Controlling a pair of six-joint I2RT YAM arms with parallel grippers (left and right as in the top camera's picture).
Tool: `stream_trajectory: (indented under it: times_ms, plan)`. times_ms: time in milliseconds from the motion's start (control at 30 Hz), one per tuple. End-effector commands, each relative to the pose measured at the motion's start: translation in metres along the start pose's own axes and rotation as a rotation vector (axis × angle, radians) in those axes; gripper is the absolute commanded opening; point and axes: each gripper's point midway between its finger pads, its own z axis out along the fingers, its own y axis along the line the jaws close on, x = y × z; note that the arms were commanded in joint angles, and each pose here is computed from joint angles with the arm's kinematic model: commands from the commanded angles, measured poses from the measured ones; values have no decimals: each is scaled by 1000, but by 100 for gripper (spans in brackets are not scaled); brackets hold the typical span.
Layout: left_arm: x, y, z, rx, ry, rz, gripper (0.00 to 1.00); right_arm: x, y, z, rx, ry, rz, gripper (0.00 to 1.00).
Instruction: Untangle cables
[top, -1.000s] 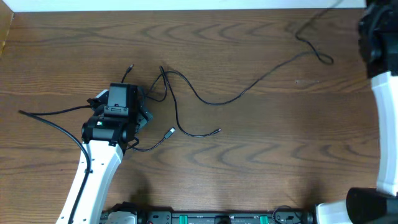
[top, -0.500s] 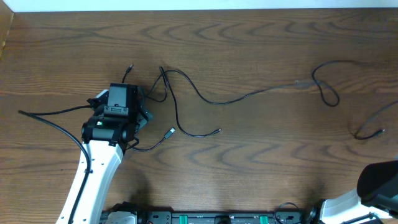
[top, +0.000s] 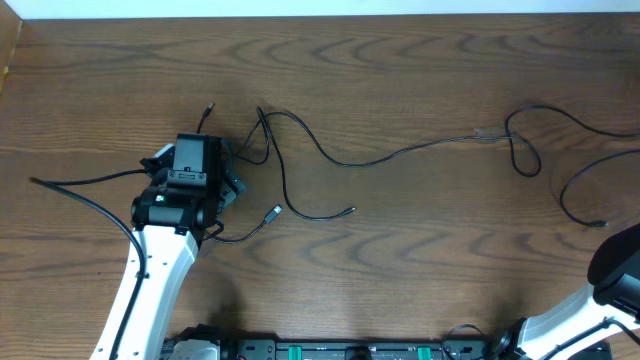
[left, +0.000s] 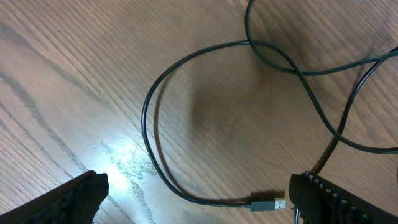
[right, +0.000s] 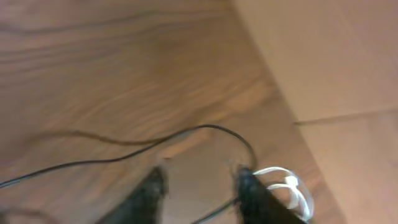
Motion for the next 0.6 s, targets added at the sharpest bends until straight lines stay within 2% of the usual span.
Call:
stream_trajectory:
  times_ms: [0,100,233,367,567]
  plan:
    - [-8,1,-3,-10,-26,-1,98,-6,54,-14,-301,-49,-80,63]
    - [-8,1,-3,-10,-26,-1,98,-4,96,-31,-523,-70,-138,78]
    - [-8,1,-3,-10,-26,-1,98,4,137,-53,-718,-72,-194,89]
    - [-8,1,-3,-10,-26,-1,98,17,175,-70,-827,-72,-325,97]
    - [-8,1,-3,-10,-26,-1,98,53,242,-86,-935,-95,-639,99]
